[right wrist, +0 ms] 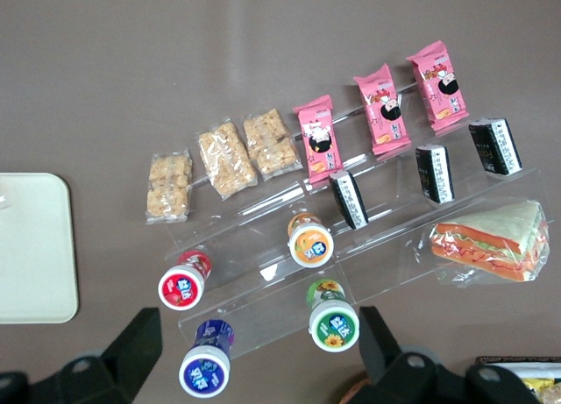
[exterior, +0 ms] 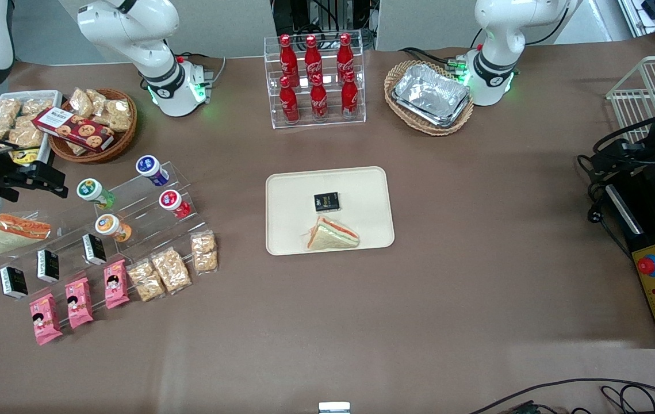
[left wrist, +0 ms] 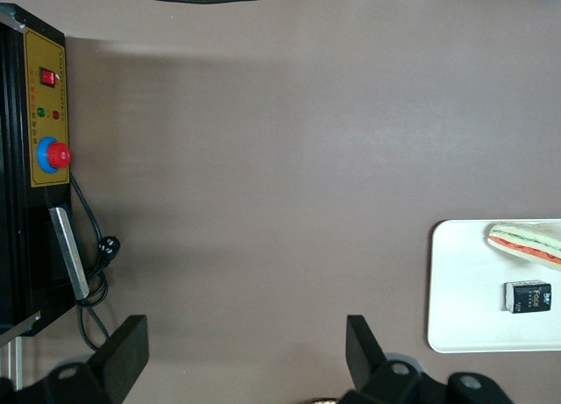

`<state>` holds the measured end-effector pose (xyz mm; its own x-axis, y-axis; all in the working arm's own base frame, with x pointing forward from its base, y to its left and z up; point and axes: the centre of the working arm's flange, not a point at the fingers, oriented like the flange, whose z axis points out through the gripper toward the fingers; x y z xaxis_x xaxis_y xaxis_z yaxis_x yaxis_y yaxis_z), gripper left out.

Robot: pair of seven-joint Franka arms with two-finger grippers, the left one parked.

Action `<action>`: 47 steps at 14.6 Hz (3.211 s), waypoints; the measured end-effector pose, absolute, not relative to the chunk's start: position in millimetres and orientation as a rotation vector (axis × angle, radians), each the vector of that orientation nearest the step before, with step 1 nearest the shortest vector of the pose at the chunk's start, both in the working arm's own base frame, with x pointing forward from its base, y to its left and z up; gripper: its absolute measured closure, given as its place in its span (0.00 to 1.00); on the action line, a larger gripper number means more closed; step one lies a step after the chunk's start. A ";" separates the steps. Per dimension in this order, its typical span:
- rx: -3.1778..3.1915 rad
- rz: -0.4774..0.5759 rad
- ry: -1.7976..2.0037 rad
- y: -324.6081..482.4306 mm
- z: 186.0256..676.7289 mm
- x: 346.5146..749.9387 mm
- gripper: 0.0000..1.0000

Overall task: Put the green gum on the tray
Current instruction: 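Move the right gripper over the acrylic rack toward the green gum bottle, then lower the right gripper and close it on the green gum bottle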

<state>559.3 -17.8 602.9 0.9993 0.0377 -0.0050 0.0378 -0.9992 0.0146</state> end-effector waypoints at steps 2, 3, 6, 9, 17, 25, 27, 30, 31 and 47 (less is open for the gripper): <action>3.126 -0.002 0.059 -17.8 599.7 560.2 0.00; 3.126 -0.004 0.059 -17.8 598.4 560.2 0.00; 3.126 -0.013 0.060 -17.8 595.2 560.0 0.00; 3.128 -0.027 0.067 -19.2 594.5 558.3 0.00; 3.154 -0.020 0.122 -55.8 610.9 485.5 0.00; 3.158 0.028 0.157 -77.9 603.9 388.7 0.00; 3.158 0.033 0.154 -79.1 596.6 389.5 0.00; 3.158 0.050 0.136 -84.1 572.4 393.2 0.00; 3.158 0.063 0.134 -84.8 561.1 395.2 0.00; 3.148 0.025 0.107 -90.7 396.5 425.5 0.00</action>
